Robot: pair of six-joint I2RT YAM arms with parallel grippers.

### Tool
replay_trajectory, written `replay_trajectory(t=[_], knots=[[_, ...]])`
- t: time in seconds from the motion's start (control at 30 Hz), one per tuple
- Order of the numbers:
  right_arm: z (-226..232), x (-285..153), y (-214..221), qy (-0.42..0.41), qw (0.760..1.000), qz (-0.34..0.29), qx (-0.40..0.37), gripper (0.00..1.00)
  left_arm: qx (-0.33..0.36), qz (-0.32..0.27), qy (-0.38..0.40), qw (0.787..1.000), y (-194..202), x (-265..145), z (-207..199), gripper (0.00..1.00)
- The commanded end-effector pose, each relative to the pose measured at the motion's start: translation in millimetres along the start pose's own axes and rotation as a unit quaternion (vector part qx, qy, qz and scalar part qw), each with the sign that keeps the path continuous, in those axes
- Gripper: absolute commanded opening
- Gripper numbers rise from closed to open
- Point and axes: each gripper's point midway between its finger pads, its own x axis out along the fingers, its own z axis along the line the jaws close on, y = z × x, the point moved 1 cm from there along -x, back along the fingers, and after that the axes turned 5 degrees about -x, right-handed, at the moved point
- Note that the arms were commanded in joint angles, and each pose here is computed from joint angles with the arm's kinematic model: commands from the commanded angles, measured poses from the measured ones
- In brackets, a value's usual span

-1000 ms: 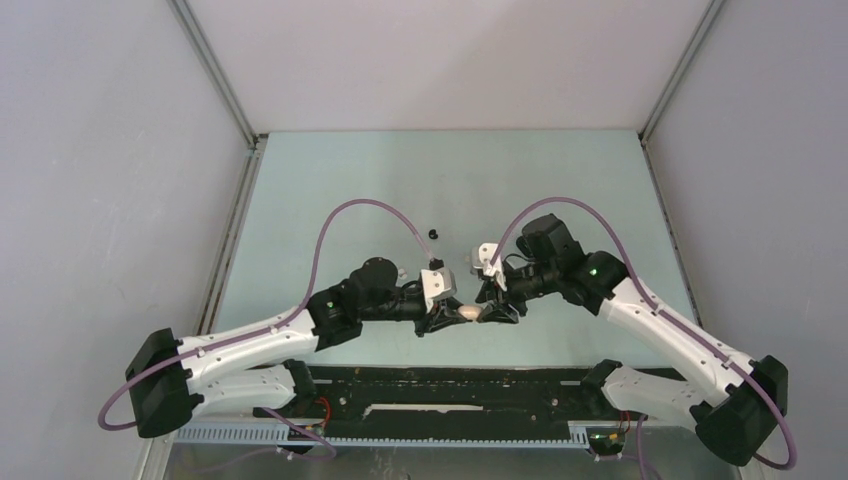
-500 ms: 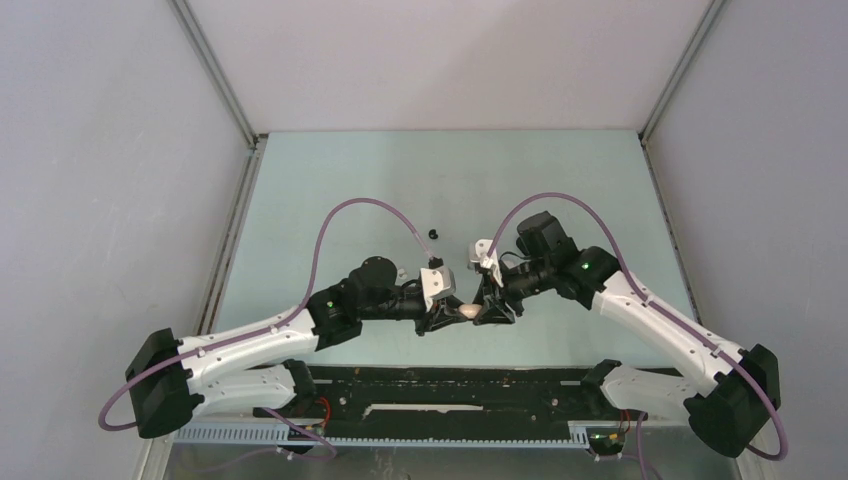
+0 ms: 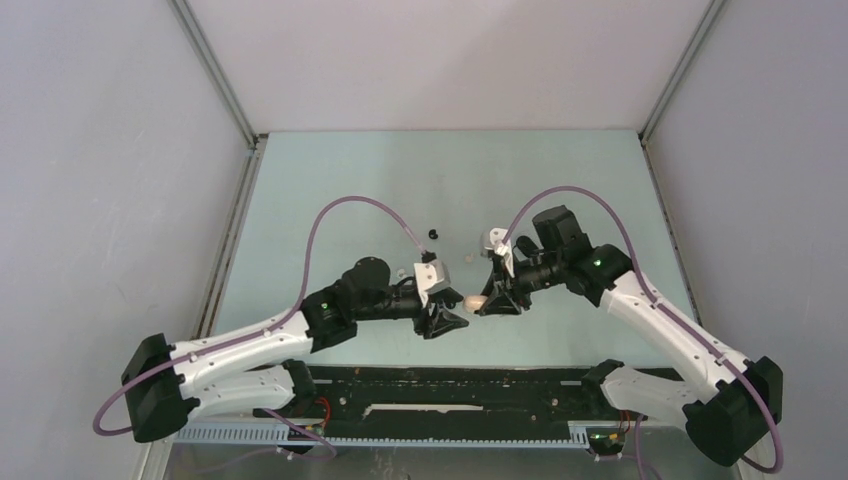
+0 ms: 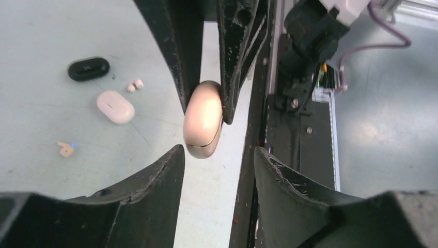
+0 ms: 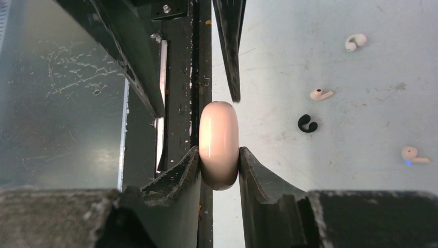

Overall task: Insert the wireless bluetooth earbuds into the charging case
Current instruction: Pick up the charging case at the center of the board.

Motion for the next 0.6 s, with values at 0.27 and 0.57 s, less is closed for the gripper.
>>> replay_trajectory(t=[0.27, 0.57], knots=[[16.8, -20.1, -19.7, 0.000, 0.997, -0.043, -0.070, 0.13, -0.005, -0.160, -0.049, 0.986, -25.0, 10.8, -4.7, 0.61], [15.0, -19.3, -10.6, 0.001, 0.997, -0.032, -0.074, 0.12, 0.036, -0.154, -0.010, 0.987, -7.0, 28.9, -9.6, 0.56]])
